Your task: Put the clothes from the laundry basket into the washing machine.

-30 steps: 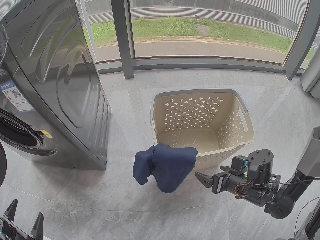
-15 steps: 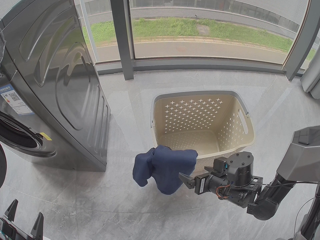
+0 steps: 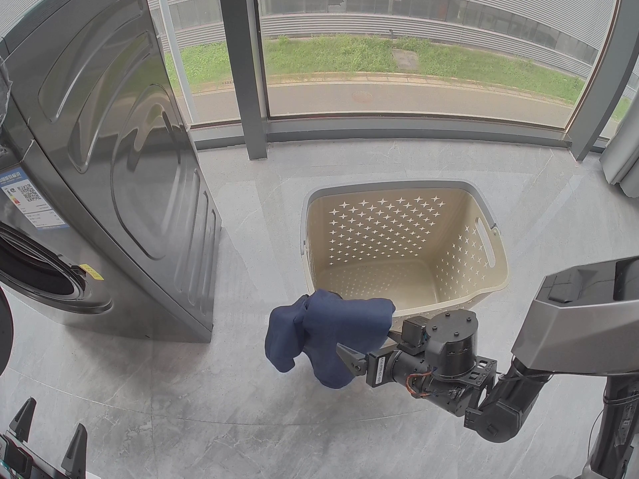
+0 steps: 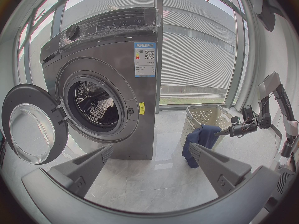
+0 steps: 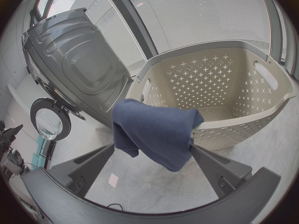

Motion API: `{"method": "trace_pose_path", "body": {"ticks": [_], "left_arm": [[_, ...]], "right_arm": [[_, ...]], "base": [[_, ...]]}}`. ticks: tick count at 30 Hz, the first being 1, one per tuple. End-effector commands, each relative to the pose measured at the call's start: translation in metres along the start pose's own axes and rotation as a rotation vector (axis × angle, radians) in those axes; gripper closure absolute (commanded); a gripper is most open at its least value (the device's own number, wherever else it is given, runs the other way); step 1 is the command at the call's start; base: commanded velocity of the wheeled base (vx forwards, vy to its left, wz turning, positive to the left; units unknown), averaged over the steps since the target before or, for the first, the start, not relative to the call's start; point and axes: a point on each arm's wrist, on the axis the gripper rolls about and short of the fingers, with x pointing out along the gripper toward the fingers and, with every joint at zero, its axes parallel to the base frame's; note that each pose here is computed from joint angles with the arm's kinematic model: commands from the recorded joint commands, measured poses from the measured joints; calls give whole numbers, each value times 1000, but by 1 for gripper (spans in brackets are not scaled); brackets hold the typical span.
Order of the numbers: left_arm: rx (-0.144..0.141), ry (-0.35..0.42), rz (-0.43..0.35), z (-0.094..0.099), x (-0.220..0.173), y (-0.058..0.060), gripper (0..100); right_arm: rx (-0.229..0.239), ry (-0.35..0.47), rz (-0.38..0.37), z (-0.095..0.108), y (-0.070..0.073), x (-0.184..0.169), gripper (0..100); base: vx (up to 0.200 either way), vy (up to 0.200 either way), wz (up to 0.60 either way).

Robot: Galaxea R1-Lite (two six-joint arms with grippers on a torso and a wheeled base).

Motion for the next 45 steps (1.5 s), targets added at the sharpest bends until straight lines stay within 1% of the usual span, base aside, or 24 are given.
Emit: {"method": "trace_pose_path", "body": {"ticks": [1, 6, 10, 13, 18, 22, 25, 26, 34, 38, 40, 42, 43, 45], "left_arm": [[-1, 8, 0, -5, 1, 0, 0], [0, 8, 0, -5, 1, 0, 0], [-1, 8, 0, -5, 1, 0, 0], [-1, 8, 0, -5, 1, 0, 0], [-3, 8, 0, -5, 1, 0, 0], [-9, 8, 0, -5, 1, 0, 0], [-7, 8, 1, -5, 1, 0, 0], [-7, 8, 0, -5, 1, 0, 0], [-9, 8, 0, -5, 1, 0, 0], [-9, 8, 0, -5, 1, 0, 0], [-9, 8, 0, -5, 1, 0, 0], [-9, 8, 1, -5, 1, 0, 0], [-10, 8, 0, -5, 1, 0, 0], [-10, 8, 0, -5, 1, 0, 0]], "right_arm": [[-4, 18, -5, -9, -1, 8, 0], [1, -14, 10, -2, 3, 14, 0], [1, -11, 11, -6, 3, 19, 0], [4, -32, 18, -6, 4, 24, 0], [2, -34, 17, -12, 4, 31, 0], [6, -71, 27, -10, 4, 35, 0], [-8, -82, 27, -10, 4, 35, 0], [-11, -82, 27, -10, 4, 35, 100], [-11, -85, 29, -10, 5, 33, 100], [-8, -93, 38, -6, 8, 29, 100], [-9, -119, 41, 1, 10, 22, 100], [-9, -122, 42, 3, 11, 17, 100], [-14, -115, 57, 4, 17, 5, 100], [-17, -115, 70, 8, 20, -8, 100]], "base": [[0, 0, 0], [0, 0, 0], [0, 0, 0], [0, 0, 0], [0, 0, 0], [0, 0, 0], [0, 0, 0], [0, 0, 0], [0, 0, 0], [0, 0, 0], [0, 0, 0], [0, 0, 0], [0, 0, 0], [0, 0, 0]]}}
